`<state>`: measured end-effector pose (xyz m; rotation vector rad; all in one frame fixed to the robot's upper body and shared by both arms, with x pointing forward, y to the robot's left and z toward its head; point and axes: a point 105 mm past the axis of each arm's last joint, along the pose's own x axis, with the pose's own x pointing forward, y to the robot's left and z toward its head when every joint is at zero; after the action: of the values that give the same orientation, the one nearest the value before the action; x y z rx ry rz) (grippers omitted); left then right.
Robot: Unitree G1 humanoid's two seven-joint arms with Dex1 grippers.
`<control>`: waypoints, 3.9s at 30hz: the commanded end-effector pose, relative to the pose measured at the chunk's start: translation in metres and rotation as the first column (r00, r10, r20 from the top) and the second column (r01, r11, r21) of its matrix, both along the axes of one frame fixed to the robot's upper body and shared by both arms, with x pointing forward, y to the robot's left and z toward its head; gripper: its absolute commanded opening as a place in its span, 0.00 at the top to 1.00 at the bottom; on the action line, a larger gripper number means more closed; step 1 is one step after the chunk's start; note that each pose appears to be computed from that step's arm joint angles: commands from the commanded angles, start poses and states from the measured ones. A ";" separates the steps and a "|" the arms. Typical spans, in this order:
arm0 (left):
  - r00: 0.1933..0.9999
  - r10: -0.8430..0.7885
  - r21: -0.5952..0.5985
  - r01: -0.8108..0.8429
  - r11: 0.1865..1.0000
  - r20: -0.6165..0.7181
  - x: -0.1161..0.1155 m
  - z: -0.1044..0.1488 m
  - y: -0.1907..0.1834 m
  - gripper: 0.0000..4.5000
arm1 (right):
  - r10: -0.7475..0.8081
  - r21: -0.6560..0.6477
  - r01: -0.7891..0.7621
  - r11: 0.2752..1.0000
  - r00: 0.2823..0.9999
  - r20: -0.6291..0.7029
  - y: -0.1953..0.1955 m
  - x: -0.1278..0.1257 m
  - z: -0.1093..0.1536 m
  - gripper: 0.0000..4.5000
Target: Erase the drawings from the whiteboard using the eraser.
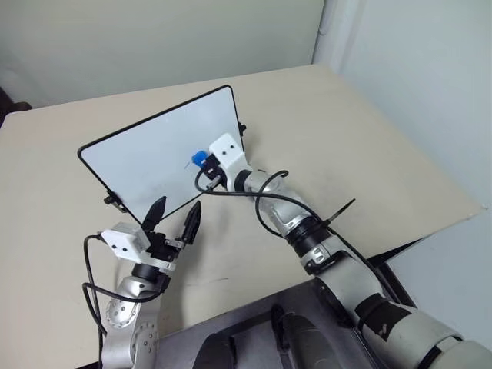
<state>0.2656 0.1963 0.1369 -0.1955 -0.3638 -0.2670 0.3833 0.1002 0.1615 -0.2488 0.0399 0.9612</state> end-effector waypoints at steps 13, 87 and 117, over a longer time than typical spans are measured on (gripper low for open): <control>0.999 -0.009 0.012 0.009 1.000 0.048 -0.001 0.011 -0.003 0.00 | -0.077 0.123 0.084 0.989 0.995 -0.063 0.009 0.006 0.009 0.90; 0.998 -0.047 0.007 0.047 0.999 0.052 0.005 0.012 -0.010 0.00 | -0.022 0.102 0.035 0.994 0.991 -0.128 0.012 0.002 0.013 0.90; 0.998 -0.024 0.000 0.024 1.000 0.057 0.000 0.012 -0.007 0.00 | 0.046 0.135 -0.041 0.990 0.998 -0.034 0.022 -0.010 0.039 0.90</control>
<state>0.2696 0.1880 0.1358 -0.2132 -0.3629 -0.2971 0.3881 0.1000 0.2050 -0.1049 -0.0043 0.9470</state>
